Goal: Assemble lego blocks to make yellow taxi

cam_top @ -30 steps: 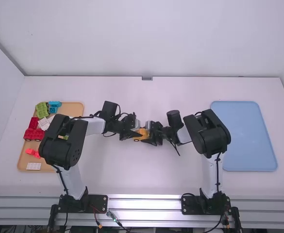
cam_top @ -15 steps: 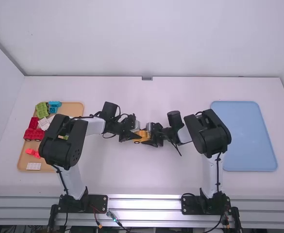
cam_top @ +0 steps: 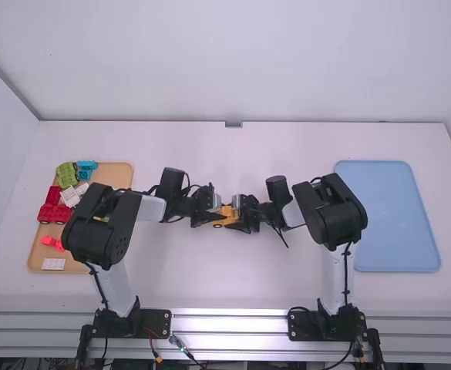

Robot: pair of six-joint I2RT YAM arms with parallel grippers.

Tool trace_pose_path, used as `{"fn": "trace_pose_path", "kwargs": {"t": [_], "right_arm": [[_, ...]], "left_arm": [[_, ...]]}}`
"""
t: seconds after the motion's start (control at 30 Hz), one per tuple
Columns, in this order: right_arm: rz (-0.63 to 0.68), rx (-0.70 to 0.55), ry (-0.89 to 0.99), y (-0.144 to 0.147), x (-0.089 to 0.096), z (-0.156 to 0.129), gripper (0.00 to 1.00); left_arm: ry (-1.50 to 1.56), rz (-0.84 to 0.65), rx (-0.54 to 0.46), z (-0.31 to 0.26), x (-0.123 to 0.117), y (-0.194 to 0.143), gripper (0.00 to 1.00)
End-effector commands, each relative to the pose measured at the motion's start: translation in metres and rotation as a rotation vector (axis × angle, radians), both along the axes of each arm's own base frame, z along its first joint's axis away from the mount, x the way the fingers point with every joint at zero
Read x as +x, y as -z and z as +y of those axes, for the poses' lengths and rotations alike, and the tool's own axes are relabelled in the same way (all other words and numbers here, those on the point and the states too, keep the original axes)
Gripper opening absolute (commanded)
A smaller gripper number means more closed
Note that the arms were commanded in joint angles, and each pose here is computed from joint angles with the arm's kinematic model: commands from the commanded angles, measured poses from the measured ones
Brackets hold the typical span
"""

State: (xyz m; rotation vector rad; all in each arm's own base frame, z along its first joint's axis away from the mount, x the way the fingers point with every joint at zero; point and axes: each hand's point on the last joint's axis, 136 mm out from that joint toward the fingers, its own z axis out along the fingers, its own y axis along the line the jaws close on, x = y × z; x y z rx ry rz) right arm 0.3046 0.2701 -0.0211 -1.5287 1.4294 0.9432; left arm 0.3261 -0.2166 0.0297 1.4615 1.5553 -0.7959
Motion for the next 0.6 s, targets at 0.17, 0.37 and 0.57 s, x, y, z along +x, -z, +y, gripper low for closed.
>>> {"fn": "trace_pose_path", "kwargs": {"t": [0.17,0.37,0.57], "right_arm": [[0.018,-0.031,0.02,0.011,-0.002,-0.005,0.5],[0.019,-0.032,0.021,0.011,-0.002,-0.005,0.51],[0.018,-0.032,0.021,0.011,-0.002,-0.006,0.51]], "left_arm": [[0.011,0.098,-0.019,-0.004,-0.011,0.007,0.02],[0.014,0.125,-0.013,-0.006,-0.009,0.018,0.02],[0.009,0.165,0.008,-0.004,-0.014,0.032,0.02]]}}
